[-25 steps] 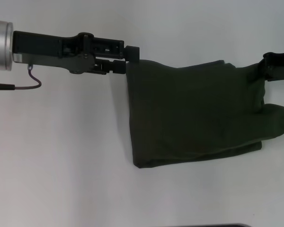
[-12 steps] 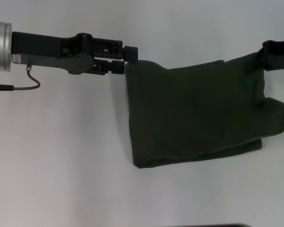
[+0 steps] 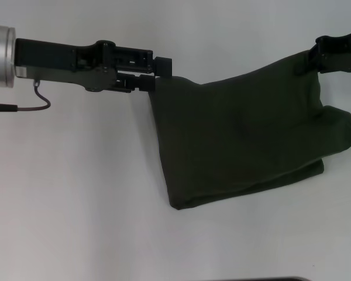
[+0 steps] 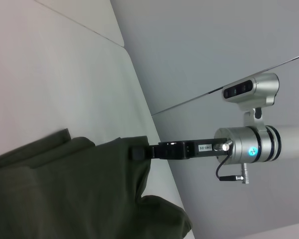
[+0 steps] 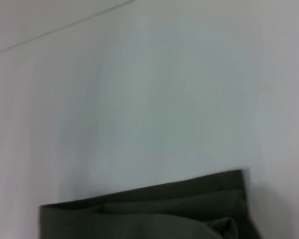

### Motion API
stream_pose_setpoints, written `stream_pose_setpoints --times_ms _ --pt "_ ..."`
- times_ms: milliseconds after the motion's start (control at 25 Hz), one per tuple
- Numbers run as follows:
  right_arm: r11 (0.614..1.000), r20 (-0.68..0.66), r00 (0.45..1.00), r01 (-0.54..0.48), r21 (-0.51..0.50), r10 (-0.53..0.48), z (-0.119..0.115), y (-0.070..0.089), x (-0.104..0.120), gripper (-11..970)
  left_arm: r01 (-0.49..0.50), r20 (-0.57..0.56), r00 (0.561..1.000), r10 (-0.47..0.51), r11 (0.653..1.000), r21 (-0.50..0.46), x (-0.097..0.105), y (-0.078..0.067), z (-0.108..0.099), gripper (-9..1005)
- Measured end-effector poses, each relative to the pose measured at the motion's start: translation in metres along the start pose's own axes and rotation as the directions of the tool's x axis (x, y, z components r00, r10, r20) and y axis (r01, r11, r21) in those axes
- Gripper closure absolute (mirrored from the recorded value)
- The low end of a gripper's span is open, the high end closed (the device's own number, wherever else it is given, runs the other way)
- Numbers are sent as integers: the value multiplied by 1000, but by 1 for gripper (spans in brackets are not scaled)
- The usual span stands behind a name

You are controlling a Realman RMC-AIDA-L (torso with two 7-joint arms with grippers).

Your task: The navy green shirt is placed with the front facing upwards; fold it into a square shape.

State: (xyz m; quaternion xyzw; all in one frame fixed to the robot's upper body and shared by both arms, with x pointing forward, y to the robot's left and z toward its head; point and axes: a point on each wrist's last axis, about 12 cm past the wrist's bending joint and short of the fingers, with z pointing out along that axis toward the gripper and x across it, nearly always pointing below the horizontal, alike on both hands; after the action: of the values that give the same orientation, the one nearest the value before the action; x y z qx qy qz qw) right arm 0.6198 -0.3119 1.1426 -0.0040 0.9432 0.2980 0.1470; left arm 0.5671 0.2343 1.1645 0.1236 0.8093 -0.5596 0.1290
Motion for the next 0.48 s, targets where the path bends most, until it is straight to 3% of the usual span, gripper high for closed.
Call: stream_pose_setpoints --times_ms 320,480 --pt "988 -20 999 41 -152 -44 -7 15 3 909 3 5 1000 -3 1000 -5 -1 1 -1 313" --pt "989 8 999 44 -141 -44 -12 11 2 907 1 16 1000 -1 1000 -2 -2 0 -3 315"
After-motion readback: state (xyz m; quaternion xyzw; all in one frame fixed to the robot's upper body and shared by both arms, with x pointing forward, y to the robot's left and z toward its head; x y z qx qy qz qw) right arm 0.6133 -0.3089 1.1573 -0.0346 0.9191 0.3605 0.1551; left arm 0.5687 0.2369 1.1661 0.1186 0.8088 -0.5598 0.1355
